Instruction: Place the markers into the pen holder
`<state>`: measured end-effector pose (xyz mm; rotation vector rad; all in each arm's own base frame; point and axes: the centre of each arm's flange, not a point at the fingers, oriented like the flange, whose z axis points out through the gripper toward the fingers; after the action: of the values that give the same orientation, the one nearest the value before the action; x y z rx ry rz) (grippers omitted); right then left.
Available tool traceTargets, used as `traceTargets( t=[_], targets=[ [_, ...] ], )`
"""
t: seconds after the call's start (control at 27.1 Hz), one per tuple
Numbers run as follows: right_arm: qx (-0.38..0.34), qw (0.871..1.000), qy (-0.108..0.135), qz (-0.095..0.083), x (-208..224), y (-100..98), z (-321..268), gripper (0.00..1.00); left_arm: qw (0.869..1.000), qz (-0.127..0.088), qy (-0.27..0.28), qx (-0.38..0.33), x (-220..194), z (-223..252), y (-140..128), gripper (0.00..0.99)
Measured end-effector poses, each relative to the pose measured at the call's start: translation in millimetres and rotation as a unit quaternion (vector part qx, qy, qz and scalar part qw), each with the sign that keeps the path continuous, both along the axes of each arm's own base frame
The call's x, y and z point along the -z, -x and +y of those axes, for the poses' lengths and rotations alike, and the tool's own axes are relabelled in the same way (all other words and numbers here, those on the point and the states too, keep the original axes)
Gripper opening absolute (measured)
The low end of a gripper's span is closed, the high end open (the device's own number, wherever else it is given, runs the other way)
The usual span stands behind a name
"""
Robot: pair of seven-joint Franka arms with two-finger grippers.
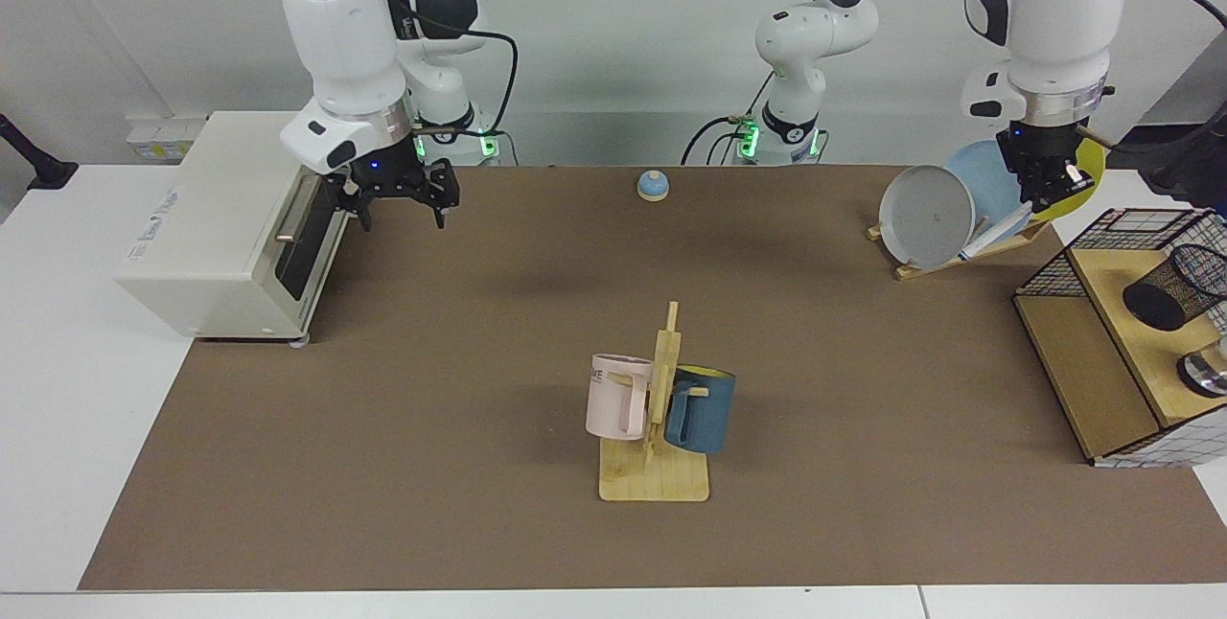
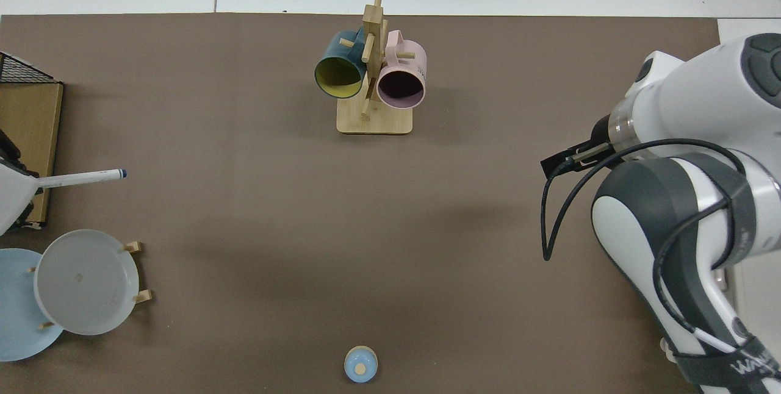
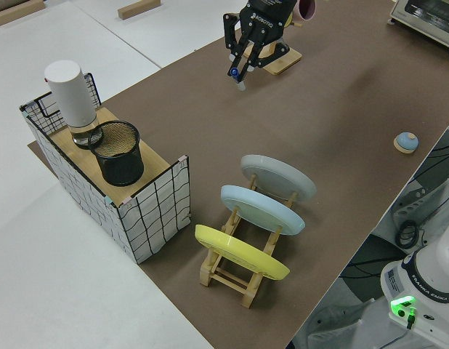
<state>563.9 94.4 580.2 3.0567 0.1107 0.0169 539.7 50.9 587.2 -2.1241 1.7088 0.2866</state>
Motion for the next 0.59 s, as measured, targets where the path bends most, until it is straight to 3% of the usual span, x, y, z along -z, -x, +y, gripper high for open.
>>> traceTargets(
  t=[0.3, 0.59],
  targets=[
    [0.012, 1.000, 0.010, 0.017, -29.2, 12.6, -4.7, 1.00, 0.998, -0.008, -0.057, 0.023, -8.2, 13.2, -3.4, 0.176],
    [0.021, 0.999, -0.028, 0.017, -36.3, 14.1, -6.1, 1.00, 0.985, -0.016, -0.123, 0.123, -22.2, 62.2, -15.1, 0.176]
  ],
)
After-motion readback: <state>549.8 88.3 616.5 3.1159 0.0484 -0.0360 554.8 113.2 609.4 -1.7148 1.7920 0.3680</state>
